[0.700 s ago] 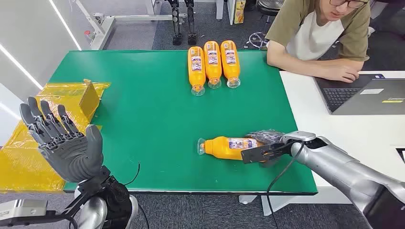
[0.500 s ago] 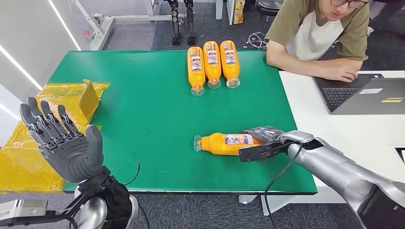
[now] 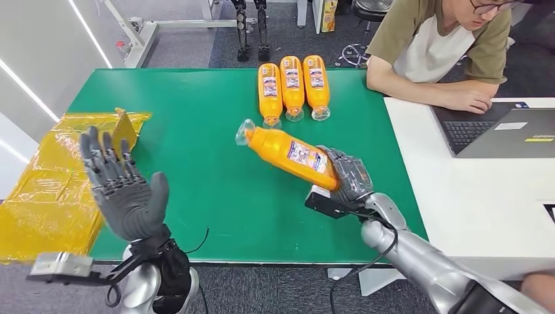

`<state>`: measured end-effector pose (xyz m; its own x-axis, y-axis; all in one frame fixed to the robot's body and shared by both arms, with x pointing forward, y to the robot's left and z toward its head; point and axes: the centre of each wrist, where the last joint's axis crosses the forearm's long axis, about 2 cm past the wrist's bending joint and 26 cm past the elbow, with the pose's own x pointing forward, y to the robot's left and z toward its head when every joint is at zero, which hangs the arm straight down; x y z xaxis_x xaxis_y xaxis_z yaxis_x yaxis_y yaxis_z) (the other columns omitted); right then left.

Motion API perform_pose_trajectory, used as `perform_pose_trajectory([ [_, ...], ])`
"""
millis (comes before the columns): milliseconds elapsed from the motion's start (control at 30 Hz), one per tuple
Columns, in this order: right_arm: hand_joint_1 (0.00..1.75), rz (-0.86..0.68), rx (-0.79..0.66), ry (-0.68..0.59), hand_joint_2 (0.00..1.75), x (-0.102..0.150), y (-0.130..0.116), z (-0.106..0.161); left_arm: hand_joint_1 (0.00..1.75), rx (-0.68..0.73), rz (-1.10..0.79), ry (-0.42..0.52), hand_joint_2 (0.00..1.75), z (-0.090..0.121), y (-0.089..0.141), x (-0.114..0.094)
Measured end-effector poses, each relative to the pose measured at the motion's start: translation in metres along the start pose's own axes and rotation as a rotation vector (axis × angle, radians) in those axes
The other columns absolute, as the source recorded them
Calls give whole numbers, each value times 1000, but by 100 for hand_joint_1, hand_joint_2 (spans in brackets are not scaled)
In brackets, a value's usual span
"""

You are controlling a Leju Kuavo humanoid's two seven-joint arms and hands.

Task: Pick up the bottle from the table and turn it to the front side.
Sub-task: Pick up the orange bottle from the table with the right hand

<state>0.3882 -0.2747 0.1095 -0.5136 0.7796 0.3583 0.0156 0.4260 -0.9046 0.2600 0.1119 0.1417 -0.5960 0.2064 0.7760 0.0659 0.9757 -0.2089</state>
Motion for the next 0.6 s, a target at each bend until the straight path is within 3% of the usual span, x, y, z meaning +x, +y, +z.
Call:
perform_pose_trajectory([
  [233,175,-76,-133,-22,175,28,13,-2,0,-55,1,92,175,10,-2,-21],
  [333,175,-32,-166,-119,175,40,16,-3,0,-119,6,143,175,12,-5,-32],
  [467,175,-56,-251,-245,175,78,26,-6,0,-241,38,250,175,15,-11,-50],
  [600,175,-164,-300,-230,175,106,35,-11,0,-327,57,302,175,21,-15,-60],
])
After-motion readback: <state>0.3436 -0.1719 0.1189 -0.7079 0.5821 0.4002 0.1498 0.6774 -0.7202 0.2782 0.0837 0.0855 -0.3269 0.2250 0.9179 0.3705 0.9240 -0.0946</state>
